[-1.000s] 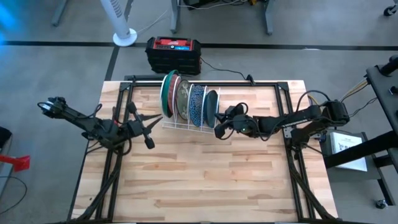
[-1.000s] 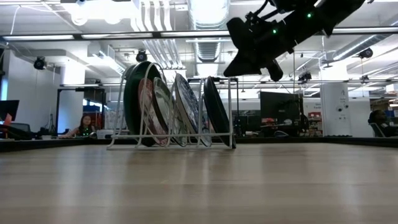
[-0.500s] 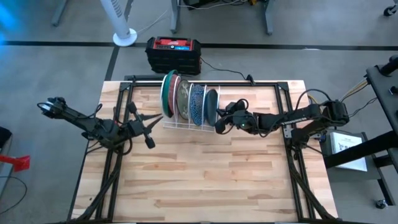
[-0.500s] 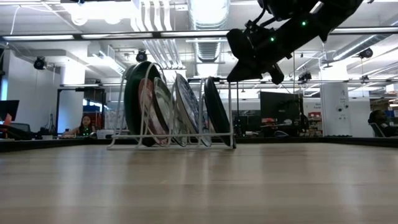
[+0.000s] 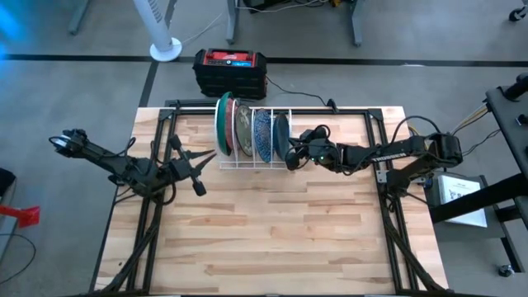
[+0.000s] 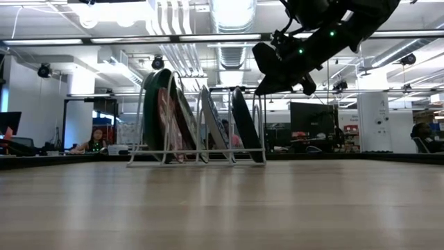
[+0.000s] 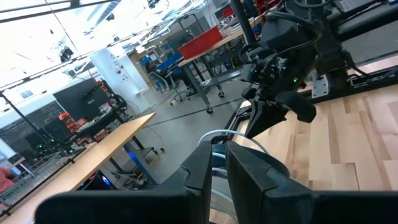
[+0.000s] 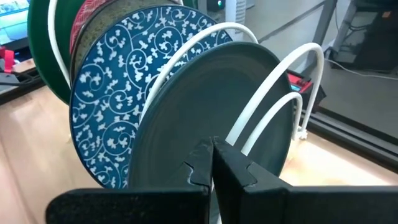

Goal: Sort dishes
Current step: Adjust the dish rack

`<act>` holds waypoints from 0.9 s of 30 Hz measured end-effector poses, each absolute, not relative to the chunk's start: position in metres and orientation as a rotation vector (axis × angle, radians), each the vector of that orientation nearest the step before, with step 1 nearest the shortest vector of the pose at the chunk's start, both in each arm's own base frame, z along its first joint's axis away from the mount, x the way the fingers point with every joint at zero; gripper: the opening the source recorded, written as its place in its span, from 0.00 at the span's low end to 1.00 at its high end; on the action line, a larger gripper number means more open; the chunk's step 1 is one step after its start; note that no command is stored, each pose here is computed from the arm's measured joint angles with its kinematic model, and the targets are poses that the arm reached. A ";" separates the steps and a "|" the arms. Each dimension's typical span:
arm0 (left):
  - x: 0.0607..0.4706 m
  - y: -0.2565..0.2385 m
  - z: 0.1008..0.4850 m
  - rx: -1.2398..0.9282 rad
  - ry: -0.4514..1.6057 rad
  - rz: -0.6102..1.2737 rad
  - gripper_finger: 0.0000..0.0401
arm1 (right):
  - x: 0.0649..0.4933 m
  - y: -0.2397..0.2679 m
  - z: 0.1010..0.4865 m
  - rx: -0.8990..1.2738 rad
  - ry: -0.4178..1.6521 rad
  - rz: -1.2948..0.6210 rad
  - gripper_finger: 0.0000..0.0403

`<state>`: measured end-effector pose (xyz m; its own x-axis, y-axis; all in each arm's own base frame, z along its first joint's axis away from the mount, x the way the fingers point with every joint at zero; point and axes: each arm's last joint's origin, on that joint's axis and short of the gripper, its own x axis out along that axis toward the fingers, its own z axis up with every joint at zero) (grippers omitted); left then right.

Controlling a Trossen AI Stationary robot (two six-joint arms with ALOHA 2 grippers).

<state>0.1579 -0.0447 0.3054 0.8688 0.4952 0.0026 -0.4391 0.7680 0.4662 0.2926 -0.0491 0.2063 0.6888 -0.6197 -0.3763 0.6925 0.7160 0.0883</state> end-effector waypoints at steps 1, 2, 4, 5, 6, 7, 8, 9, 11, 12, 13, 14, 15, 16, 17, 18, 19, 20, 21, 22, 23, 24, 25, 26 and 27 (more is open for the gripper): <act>0.158 -0.044 0.305 0.475 0.123 0.510 0.09 | 0.292 -0.050 0.206 0.227 0.336 -0.741 0.00; 0.158 -0.044 0.305 0.475 0.124 0.510 0.09 | 0.292 -0.050 0.206 0.223 0.339 -0.739 0.00; 0.158 -0.044 0.305 0.474 0.124 0.510 0.09 | 0.292 -0.051 0.206 0.225 0.343 -0.725 0.00; 0.158 -0.044 0.305 0.474 0.124 0.509 0.09 | 0.293 -0.051 0.206 0.227 0.345 -0.718 0.00; 0.158 -0.045 0.305 0.470 0.124 0.509 0.09 | 0.292 -0.051 0.207 0.229 0.350 -0.708 0.00; 0.159 -0.045 0.305 0.466 0.124 0.509 0.09 | 0.291 -0.049 0.207 0.234 0.355 -0.697 0.00; 0.160 -0.045 0.304 0.462 0.124 0.504 0.09 | 0.290 -0.046 0.208 0.242 0.359 -0.686 0.00; 0.161 -0.046 0.303 0.456 0.119 0.487 0.09 | 0.289 -0.043 0.210 0.250 0.363 -0.672 0.00; 0.165 -0.050 0.304 0.445 0.083 0.398 0.09 | 0.284 -0.034 0.215 0.268 0.375 -0.645 0.00; 0.168 -0.053 0.305 0.435 0.047 0.329 0.09 | 0.282 -0.029 0.218 0.270 0.376 -0.629 0.00; 0.172 -0.056 0.306 0.426 0.006 0.257 0.09 | 0.281 -0.024 0.220 0.271 0.376 -0.612 0.00; 0.177 -0.059 0.307 0.416 -0.038 0.187 0.09 | 0.280 -0.018 0.222 0.265 0.373 -0.590 0.00; 0.181 -0.062 0.308 0.408 -0.074 0.131 0.09 | 0.279 -0.011 0.225 0.258 0.363 -0.563 0.00; 0.186 -0.066 0.306 0.406 -0.094 0.087 0.09 | 0.279 -0.005 0.228 0.250 0.350 -0.536 0.00; 0.191 -0.069 0.304 0.400 -0.106 0.058 0.09 | 0.279 0.002 0.230 0.242 0.334 -0.505 0.00; 0.197 -0.071 0.301 0.398 -0.109 0.048 0.09 | 0.280 0.009 0.232 0.233 0.320 -0.476 0.00; 0.203 -0.074 0.297 0.393 -0.105 0.049 0.09 | 0.280 0.015 0.233 0.220 0.317 -0.450 0.00; 0.209 -0.076 0.293 0.393 -0.102 0.053 0.09 | 0.281 0.021 0.233 0.213 0.309 -0.427 0.00; 0.215 -0.078 0.289 0.388 -0.101 0.057 0.09 | 0.282 0.027 0.234 0.209 0.301 -0.404 0.00; 0.221 -0.081 0.285 0.386 -0.104 0.057 0.09 | 0.282 0.032 0.233 0.202 0.300 -0.386 0.00; 0.226 -0.083 0.281 0.382 -0.110 0.060 0.09 | 0.283 0.038 0.233 0.199 0.291 -0.366 0.00; 0.231 -0.085 0.278 0.377 -0.121 0.062 0.09 | 0.283 0.043 0.233 0.191 0.287 -0.345 0.00; 0.236 -0.087 0.274 0.375 -0.122 0.063 0.09 | 0.283 0.048 0.232 0.183 0.292 -0.328 0.00; 0.241 -0.089 0.273 0.369 -0.125 0.065 0.09 | 0.283 0.053 0.231 0.181 0.291 -0.314 0.00; 0.246 -0.091 0.273 0.362 -0.125 0.071 0.09 | 0.283 0.058 0.230 0.177 0.285 -0.307 0.00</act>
<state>0.2459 -0.0913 0.2726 0.9898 0.0471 0.1342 -0.0917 0.9327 0.3488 0.2828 0.0582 0.2304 0.9137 -0.2721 -0.3018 0.3216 0.9383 0.1275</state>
